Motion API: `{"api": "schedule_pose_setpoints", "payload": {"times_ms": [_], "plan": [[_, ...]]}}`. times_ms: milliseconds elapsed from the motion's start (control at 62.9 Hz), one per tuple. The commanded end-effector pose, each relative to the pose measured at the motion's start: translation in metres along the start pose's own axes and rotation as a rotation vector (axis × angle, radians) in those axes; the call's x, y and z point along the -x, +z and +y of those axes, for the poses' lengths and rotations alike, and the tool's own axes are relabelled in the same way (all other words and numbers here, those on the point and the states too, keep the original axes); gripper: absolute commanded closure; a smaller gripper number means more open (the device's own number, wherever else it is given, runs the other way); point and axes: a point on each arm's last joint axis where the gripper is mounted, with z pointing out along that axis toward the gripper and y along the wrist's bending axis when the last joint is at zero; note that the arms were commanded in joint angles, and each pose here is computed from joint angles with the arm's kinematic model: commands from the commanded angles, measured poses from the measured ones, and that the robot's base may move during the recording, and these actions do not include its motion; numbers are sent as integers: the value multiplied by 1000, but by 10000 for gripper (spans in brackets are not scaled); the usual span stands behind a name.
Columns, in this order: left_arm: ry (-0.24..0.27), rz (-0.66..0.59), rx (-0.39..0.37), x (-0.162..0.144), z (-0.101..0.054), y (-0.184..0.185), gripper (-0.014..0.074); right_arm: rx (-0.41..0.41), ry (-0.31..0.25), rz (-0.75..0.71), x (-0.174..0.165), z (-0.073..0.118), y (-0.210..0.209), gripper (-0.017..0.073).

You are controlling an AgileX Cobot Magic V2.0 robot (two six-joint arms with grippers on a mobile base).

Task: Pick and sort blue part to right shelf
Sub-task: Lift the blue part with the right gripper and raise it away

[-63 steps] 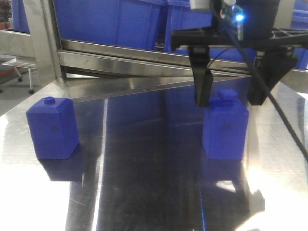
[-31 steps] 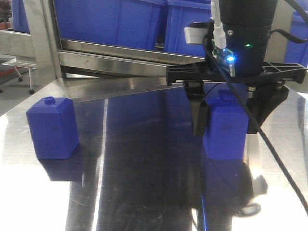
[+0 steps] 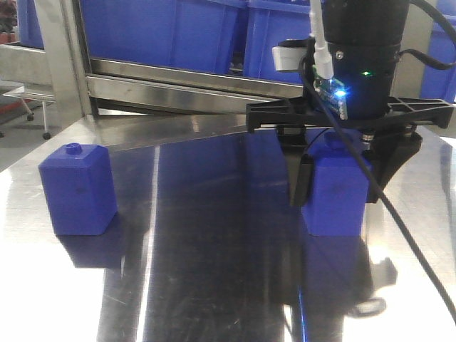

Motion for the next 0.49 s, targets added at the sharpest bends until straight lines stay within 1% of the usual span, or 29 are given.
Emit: {"api": "schedule_pose_setpoints", "payload": {"times_ms": [0,159,302,381,429,477], "plan": [[-15,-76,1,0,0,-1,461,40,6,-70,5,-1,-21,145],[-15,-76,1,0,0,-1,461,51,5,-89,4,-2,-28,145],[-15,-76,1,0,0,-1,461,90,-8,-162,2,-6,-50,145],[-15,-76,1,0,0,-1,461,117,-53,-221,-2,-13,-63,145],[-15,-76,1,0,0,-1,461,125,-92,-260,-7,-23,-70,145],[-15,-76,1,0,0,-1,461,127,-143,-299,-12,-33,-75,145]]}}
